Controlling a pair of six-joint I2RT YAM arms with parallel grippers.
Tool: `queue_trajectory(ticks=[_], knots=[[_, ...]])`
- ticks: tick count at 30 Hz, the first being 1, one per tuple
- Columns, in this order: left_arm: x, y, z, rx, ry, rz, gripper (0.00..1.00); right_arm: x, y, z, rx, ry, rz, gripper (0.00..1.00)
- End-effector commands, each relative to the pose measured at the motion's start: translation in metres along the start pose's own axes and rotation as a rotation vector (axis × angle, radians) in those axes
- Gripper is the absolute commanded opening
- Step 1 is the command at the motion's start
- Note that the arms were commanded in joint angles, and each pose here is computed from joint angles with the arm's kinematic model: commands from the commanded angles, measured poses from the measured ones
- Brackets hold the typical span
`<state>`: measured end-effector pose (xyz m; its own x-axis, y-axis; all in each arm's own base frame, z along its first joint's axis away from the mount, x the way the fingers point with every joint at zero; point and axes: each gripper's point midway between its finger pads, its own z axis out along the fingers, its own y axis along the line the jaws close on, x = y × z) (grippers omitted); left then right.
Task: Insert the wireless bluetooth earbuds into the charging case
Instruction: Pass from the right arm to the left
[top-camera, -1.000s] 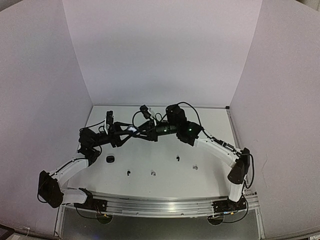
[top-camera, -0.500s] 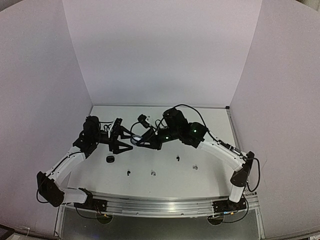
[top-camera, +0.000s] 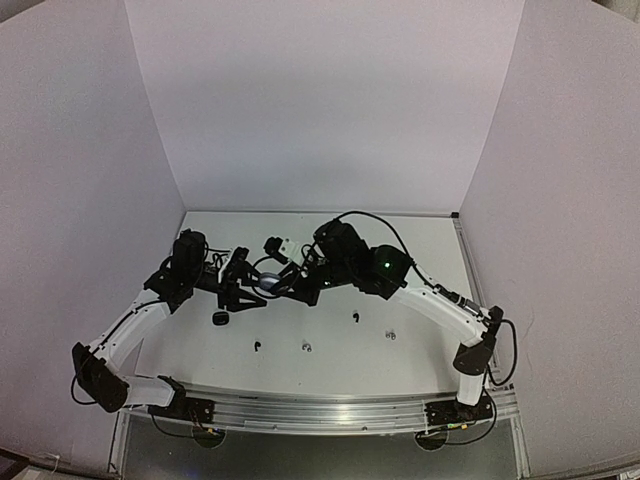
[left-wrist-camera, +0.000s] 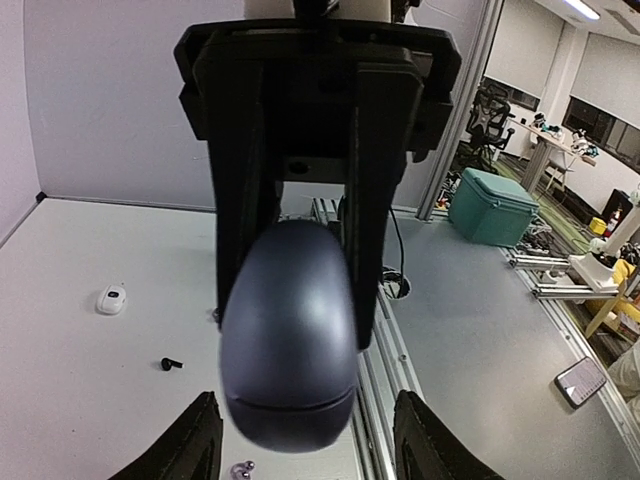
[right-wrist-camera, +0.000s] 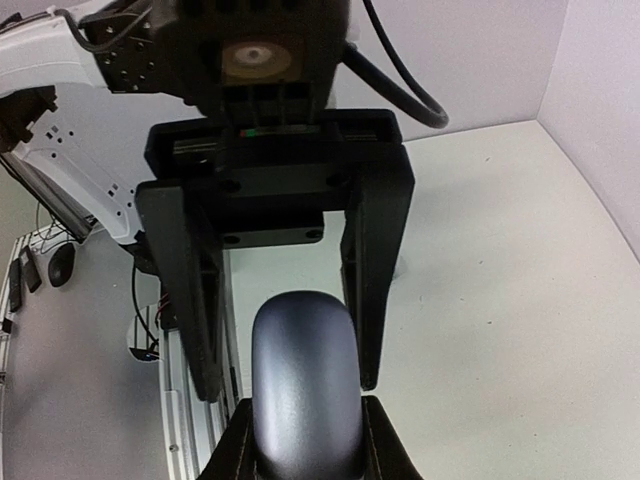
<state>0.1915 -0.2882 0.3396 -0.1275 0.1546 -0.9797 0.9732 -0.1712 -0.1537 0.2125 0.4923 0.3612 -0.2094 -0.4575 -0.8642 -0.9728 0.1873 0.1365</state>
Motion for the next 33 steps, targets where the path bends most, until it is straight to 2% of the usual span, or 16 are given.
queue_trajectory(ticks=[1,14,19,23,33], knots=[[-0.019,-0.016,-0.001,0.036,-0.018,0.102,0.55,-0.008,-0.006,0.001,0.074,-0.002,-0.063,0.0],[-0.028,-0.015,-0.001,0.027,-0.053,0.1,0.24,-0.011,-0.005,0.004,0.083,-0.007,-0.081,0.0],[-0.027,-0.015,-0.001,0.03,-0.051,0.097,0.2,-0.005,-0.009,0.007,0.105,0.012,-0.084,0.0],[-0.028,-0.015,-0.001,0.034,-0.05,0.092,0.29,0.0,-0.013,0.01,0.118,0.033,-0.09,0.0],[-0.028,-0.015,-0.002,0.026,-0.046,0.09,0.26,0.003,-0.011,0.002,0.123,0.039,-0.111,0.0]])
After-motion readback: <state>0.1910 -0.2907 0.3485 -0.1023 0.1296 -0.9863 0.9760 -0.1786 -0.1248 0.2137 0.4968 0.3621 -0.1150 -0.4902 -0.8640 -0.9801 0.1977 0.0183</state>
